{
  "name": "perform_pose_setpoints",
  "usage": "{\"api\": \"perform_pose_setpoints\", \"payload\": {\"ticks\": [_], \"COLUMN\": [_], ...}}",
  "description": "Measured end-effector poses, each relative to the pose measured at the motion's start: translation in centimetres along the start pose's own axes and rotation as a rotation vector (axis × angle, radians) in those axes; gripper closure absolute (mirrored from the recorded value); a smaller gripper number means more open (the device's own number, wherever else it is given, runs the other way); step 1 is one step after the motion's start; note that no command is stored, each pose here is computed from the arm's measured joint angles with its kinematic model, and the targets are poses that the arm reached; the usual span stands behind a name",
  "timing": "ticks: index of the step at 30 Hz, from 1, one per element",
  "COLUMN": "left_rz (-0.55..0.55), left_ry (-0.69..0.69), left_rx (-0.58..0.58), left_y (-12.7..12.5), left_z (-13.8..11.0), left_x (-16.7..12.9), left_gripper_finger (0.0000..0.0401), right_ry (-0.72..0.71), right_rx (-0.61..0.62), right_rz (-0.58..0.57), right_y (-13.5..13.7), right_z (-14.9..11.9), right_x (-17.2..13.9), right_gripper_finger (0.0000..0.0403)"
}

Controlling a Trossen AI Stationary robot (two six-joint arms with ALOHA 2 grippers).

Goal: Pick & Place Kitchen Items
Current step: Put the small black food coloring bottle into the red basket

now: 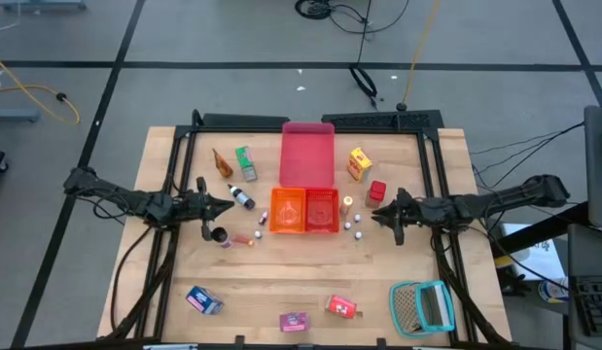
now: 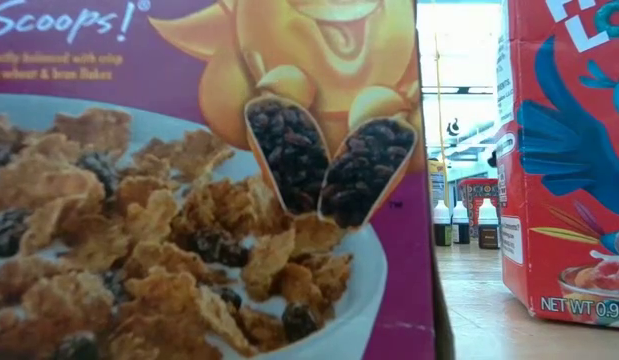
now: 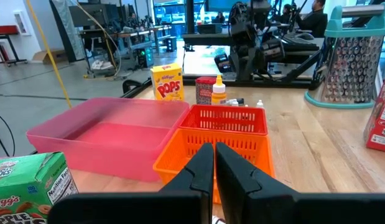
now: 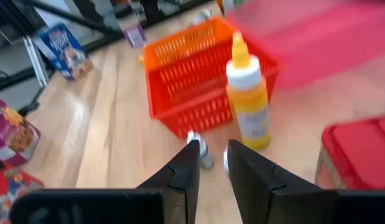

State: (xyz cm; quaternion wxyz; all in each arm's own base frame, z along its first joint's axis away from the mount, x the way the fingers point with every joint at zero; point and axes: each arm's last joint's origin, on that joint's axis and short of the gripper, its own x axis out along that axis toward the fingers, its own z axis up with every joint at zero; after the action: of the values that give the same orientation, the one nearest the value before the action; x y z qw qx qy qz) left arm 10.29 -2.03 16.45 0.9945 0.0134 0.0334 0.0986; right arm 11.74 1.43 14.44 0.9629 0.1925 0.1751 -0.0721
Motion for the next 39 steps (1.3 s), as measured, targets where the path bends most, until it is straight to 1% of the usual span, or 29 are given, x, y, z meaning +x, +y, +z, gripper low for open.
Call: {"api": "perform_pose_setpoints", "payload": {"ticks": [5,8,11,15,19,24,30,35,39], "left_rz": [0.0,0.0,0.0,0.0,0.0,-0.001,-0.001,0.0,0.0], "left_ry": [0.0,0.0,-0.009,-0.049,-0.08,-0.092,-0.093,-0.095,-0.096], "left_rx": [0.0,-0.001,-0.007,-0.03,-0.048,-0.056,-0.055,-0.056,-0.057], "left_y": [0.0,0.0,0.0,0.0,0.0,0.0,0.0,0.0,0.0], "left_z": [0.0,0.0,0.1,0.5,0.9,1.0,1.0,1.0,1.0], "left_x": [0.0,0.0,0.0,0.0,0.0,0.0,0.0,0.0,0.0], "left_gripper_finger": [0.0384,0.0384,0.0384,0.0384,0.0384,0.0384,0.0384,0.0384,0.0384], "right_ry": [0.089,0.143,0.204,0.319,0.396,0.481,0.548,0.591,0.595], "right_rx": [0.045,0.078,0.114,0.18,0.228,0.259,0.295,0.307,0.312], "right_rz": [-0.024,-0.016,-0.059,-0.161,-0.249,-0.355,-0.459,-0.515,-0.52], "right_y": [0.3,0.9,1.4,1.7,1.7,1.2,0.4,-0.1,-0.1], "right_z": [0.5,1.4,2.5,3.4,3.8,3.1,2.4,1.9,1.6], "right_x": [0.2,0.0,-0.3,-0.7,-0.4,0.5,1.7,2.5,3.4], "right_gripper_finger": [0.0268,0.0237,0.0222,0.0227,0.0232,0.0233,0.0233,0.0234,0.0234]}}
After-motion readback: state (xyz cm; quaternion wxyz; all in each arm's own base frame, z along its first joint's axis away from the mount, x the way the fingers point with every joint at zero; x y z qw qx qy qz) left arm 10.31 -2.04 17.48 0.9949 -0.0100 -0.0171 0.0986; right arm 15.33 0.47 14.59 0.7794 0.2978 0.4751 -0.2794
